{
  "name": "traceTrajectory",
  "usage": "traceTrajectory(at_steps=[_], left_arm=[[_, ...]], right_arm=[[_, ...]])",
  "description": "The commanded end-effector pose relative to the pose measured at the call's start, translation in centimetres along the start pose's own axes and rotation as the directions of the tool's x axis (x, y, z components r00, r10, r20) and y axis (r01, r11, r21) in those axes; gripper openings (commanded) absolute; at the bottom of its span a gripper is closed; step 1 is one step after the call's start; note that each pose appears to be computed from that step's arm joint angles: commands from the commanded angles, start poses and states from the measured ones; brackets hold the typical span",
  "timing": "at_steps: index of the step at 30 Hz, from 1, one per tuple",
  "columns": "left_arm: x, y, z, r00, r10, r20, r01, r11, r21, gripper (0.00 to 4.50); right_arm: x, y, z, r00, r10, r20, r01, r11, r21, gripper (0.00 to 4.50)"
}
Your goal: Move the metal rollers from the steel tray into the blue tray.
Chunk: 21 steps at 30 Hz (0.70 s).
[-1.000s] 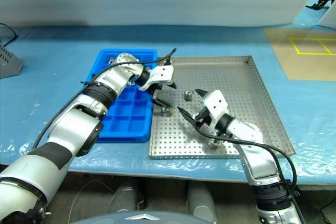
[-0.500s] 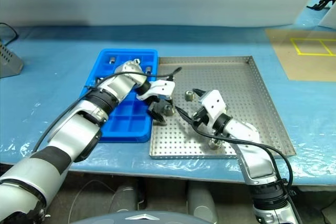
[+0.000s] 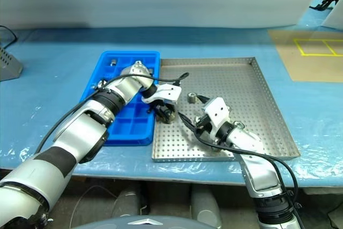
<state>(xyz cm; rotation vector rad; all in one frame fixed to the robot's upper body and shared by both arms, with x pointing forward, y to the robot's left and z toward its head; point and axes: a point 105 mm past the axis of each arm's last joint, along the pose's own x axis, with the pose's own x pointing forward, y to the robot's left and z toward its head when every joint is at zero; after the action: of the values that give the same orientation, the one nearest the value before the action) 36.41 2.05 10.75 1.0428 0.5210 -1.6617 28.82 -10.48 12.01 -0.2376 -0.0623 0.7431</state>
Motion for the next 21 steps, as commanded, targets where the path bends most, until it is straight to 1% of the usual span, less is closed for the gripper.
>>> traceTrajectory(at_steps=[1,8,10,12,15,17,20,21], left_arm=[[-0.1,0.5,-0.2,0.999,0.029,-0.034,-0.028,0.999,0.018,1.68],[-1.2,1.9,1.4,0.991,0.125,0.053,-0.124,0.992,-0.022,1.68],[-2.3,2.9,2.1,0.975,0.200,0.098,-0.196,0.979,-0.048,1.68],[-3.4,4.1,2.9,0.944,0.297,0.144,-0.289,0.954,-0.079,1.68],[-5.2,5.7,3.8,0.875,0.434,0.215,-0.406,0.899,-0.162,1.68],[-6.8,6.7,4.2,0.805,0.531,0.263,-0.482,0.845,-0.230,1.68],[-10.2,8.4,4.8,0.640,0.691,0.335,-0.582,0.721,-0.375,1.68],[-11.8,8.9,4.9,0.561,0.749,0.353,-0.612,0.662,-0.433,1.68]], right_arm=[[0.0,0.0,1.6,0.998,-0.003,0.057,0.004,0.999,-0.033,4.50],[0.1,0.1,1.6,0.998,0.020,0.061,-0.018,0.999,-0.029,4.50],[0.2,0.2,1.7,0.997,0.033,0.064,-0.031,0.999,-0.029,4.50],[0.3,0.2,1.7,0.997,0.044,0.064,-0.042,0.999,-0.031,4.50],[0.4,0.1,1.8,0.996,0.059,0.064,-0.057,0.998,-0.035,4.50],[0.5,0.0,1.9,0.995,0.074,0.065,-0.071,0.997,-0.038,4.50],[0.7,-0.2,2.1,0.993,0.099,0.066,-0.097,0.994,-0.045,4.50],[0.8,-0.2,2.1,0.992,0.112,0.065,-0.109,0.993,-0.048,4.50]])
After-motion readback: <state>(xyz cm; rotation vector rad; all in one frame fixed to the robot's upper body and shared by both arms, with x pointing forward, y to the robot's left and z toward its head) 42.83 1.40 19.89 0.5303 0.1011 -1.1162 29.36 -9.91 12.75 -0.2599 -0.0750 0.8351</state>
